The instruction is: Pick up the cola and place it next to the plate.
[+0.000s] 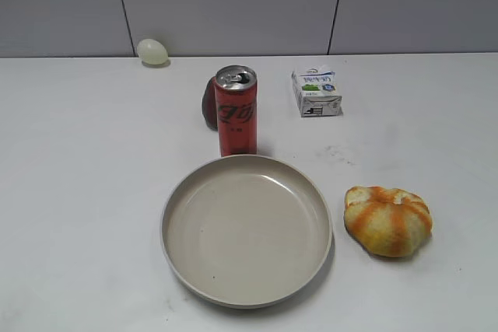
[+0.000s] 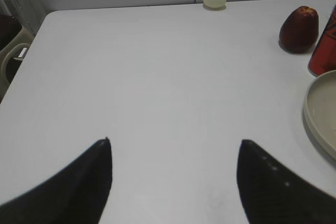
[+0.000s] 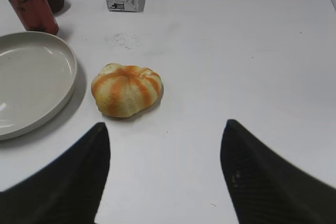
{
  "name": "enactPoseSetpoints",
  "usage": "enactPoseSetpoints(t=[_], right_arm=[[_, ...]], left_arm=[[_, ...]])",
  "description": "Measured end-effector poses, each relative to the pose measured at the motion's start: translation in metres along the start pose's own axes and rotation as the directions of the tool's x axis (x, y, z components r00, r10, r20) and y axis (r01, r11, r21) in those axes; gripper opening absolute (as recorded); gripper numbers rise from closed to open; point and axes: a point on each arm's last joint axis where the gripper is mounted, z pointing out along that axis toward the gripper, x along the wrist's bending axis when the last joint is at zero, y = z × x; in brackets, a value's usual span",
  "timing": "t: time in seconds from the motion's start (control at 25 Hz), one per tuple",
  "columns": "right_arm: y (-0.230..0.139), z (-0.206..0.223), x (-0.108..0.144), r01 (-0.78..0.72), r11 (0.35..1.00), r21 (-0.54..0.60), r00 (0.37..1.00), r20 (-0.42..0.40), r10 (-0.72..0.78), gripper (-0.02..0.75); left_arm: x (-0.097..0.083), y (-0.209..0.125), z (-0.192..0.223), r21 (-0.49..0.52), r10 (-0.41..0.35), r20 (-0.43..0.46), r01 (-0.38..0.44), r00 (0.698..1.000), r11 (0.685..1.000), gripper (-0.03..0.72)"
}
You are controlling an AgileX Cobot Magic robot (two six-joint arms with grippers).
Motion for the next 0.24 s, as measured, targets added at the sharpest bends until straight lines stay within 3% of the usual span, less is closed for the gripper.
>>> enactPoseSetpoints(t=[0.24], right_arm=[[0.0,0.0,0.0,0.0,1.0,0.0,1.0,0.0,0.0,0.531]], left_arm=[[0.0,0.0,0.0,0.0,0.0,0.0,0.0,1.0,1.0,0.554]])
